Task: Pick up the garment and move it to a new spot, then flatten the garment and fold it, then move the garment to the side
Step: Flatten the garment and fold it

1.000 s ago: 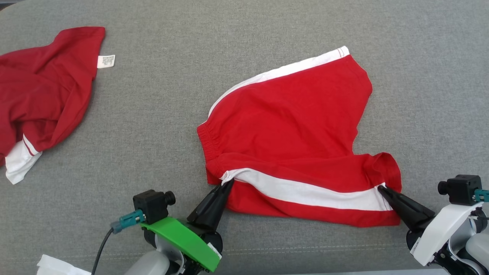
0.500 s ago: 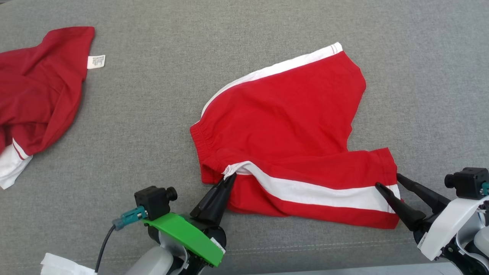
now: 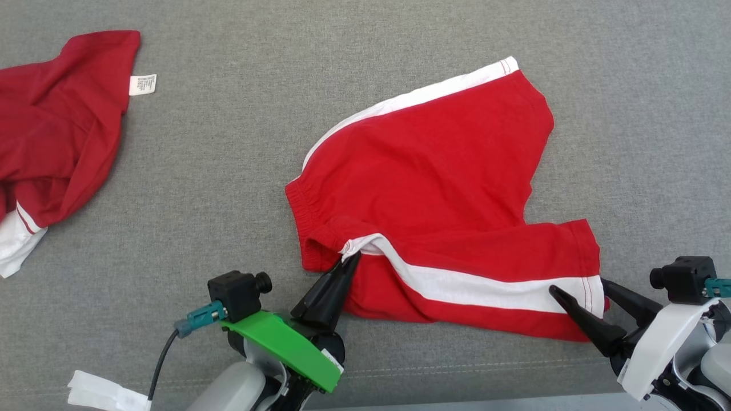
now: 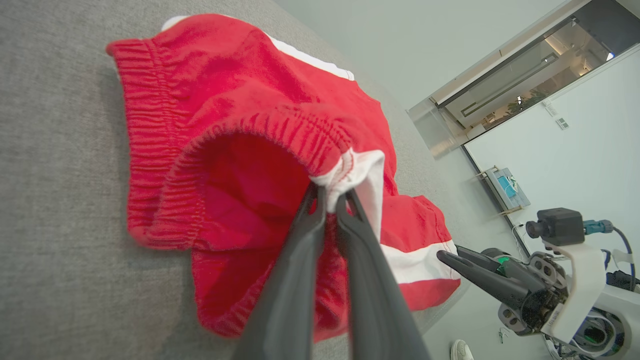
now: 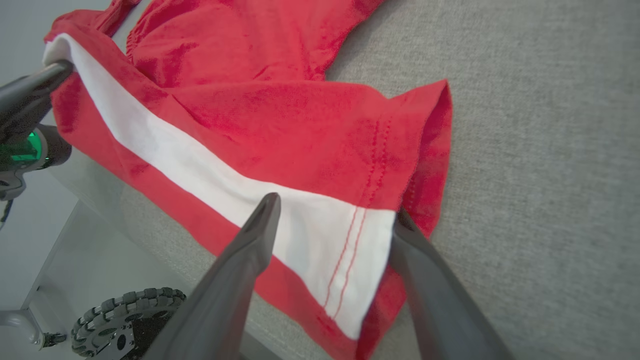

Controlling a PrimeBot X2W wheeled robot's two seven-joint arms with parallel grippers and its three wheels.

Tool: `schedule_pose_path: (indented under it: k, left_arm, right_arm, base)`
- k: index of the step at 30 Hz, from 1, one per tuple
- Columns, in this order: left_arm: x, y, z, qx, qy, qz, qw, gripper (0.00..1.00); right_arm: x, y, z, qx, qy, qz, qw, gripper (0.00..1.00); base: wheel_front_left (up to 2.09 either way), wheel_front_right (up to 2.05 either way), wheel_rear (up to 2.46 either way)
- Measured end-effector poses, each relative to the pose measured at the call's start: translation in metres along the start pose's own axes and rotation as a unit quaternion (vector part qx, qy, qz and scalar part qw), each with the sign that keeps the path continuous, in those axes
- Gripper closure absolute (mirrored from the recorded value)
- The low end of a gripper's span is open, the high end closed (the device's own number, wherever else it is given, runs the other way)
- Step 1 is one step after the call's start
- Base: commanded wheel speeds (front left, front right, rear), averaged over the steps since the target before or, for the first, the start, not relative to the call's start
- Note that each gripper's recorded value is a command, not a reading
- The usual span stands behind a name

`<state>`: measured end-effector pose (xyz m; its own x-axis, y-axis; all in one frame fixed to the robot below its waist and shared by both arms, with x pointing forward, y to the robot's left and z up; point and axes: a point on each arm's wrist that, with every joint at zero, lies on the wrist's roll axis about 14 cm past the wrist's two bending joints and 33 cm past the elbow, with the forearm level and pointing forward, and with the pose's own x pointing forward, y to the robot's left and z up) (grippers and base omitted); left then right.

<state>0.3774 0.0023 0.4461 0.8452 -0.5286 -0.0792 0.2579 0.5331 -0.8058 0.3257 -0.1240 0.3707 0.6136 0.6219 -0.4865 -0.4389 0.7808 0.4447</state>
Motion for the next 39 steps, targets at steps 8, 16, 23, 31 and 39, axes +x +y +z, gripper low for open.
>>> schedule_pose_path:
  k: [8,16,23,31,39]
  left_arm:
    - [0.000,0.002,0.002,0.002,-0.002,0.004,1.000,1.00]
    - [0.004,-0.002,-0.002,0.007,0.006,-0.007,1.000,1.00]
    - [0.005,-0.001,-0.005,0.013,0.013,-0.009,1.000,1.00]
    - [0.007,-0.002,-0.009,0.011,0.019,-0.012,1.000,1.00]
    - [0.007,-0.001,-0.010,0.011,0.020,-0.010,1.000,1.00]
  right_arm:
    - [0.002,0.020,-0.008,-0.014,0.018,0.029,0.999,0.00]
    - [0.002,0.030,0.002,-0.023,-0.002,0.039,0.999,0.00]
    - [0.000,0.018,0.005,-0.015,-0.013,0.018,1.000,0.13]
    - [-0.001,0.015,0.009,-0.011,-0.027,0.010,1.000,0.63]
    - [0.000,0.012,0.012,-0.009,-0.036,0.006,0.999,0.93]
  base:
    - [0.00,0.00,0.00]
    - [0.00,0.00,0.00]
    - [0.00,0.00,0.00]
    - [0.00,0.00,0.00]
    - [0.00,0.00,0.00]
